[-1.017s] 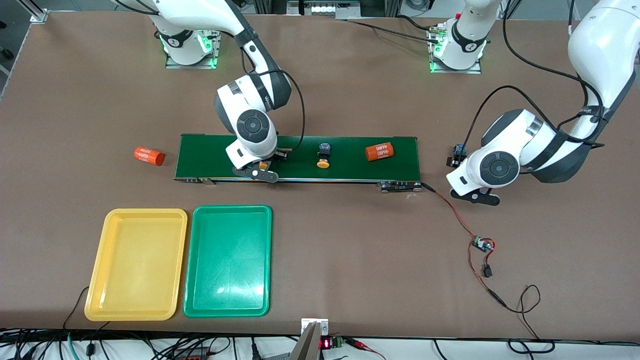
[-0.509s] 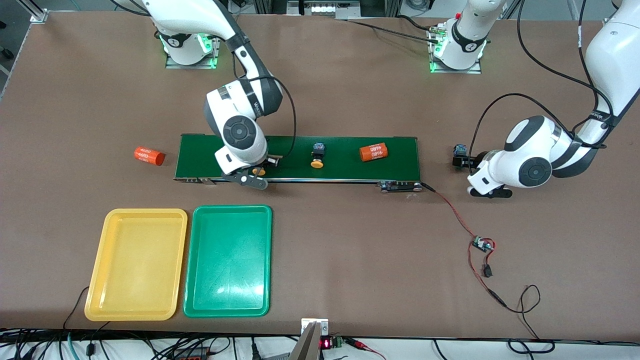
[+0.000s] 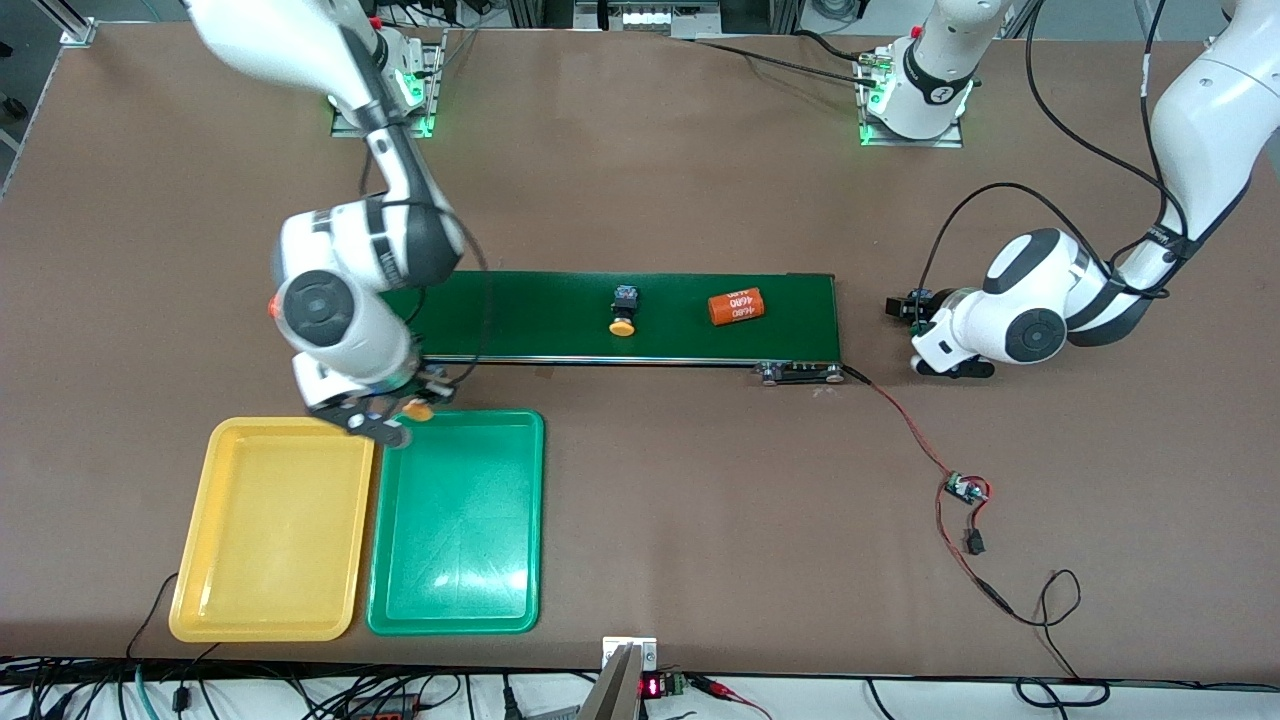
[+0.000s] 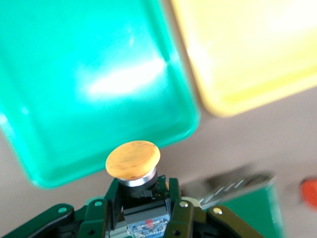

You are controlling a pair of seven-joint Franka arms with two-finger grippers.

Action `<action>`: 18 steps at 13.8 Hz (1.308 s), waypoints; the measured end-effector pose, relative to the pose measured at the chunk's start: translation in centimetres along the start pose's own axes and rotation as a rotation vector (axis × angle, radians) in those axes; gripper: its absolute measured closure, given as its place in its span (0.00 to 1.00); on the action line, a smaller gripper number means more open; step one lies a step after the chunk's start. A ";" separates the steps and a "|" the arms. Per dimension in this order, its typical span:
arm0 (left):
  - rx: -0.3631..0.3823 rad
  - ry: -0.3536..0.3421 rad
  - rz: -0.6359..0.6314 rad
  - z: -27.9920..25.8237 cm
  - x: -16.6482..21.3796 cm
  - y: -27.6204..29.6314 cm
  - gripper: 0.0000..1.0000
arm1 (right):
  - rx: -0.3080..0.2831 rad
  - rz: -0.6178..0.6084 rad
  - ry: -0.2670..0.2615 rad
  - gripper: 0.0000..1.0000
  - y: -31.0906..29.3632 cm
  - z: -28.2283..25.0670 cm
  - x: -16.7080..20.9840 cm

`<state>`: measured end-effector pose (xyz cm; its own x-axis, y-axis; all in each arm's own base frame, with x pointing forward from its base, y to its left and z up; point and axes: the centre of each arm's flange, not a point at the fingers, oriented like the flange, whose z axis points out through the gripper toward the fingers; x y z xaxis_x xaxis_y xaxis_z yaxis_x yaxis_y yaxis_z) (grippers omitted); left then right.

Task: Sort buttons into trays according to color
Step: 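Grasp a yellow-cap button with the right gripper and carry it to the yellow tray, then lower the button into the yellow tray while the left gripper places a green button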

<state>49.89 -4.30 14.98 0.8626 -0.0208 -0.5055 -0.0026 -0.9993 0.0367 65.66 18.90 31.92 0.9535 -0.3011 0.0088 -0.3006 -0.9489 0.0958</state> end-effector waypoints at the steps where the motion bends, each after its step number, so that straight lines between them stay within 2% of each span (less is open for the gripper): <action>1: -0.002 -0.002 -0.001 0.1 0.0 0.0 0.22 | -0.006 -0.031 0.005 0.59 1.9 0.5 1.9; 4: -0.005 0.011 -0.010 -0.6 0.4 -0.3 0.57 | -0.022 -0.126 0.025 0.59 6.5 2.7 7.0; 6: 0.005 0.026 -0.013 -2.9 0.7 -0.3 0.59 | -0.034 -0.199 0.040 0.59 8.3 4.4 9.4; 9: 0.041 0.047 0.012 -8.4 0.2 1.5 0.59 | -0.042 -0.290 0.103 0.59 9.2 8.1 11.4; 13: 0.038 0.088 0.019 -12.1 -1.4 10.9 0.59 | -0.049 -0.316 0.133 0.59 8.7 12.1 11.8; 14: 0.044 0.093 0.021 -12.4 -1.8 14.1 0.59 | -0.049 -0.319 0.136 0.54 8.5 12.4 11.7; 16: 0.064 0.114 0.046 -12.1 -2.8 20.2 0.59 | -0.043 -0.317 0.143 0.33 8.4 12.1 11.9; 18: 0.059 0.138 0.067 -10.7 -2.7 23.2 0.59 | -0.013 -0.291 0.132 0.13 8.4 11.0 12.0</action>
<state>52.93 -27.11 26.36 0.9206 -0.0871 -0.3806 -0.0888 -0.9960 0.0133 74.36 6.28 21.86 0.9942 -0.0019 0.1079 -0.0155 -0.9919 0.1257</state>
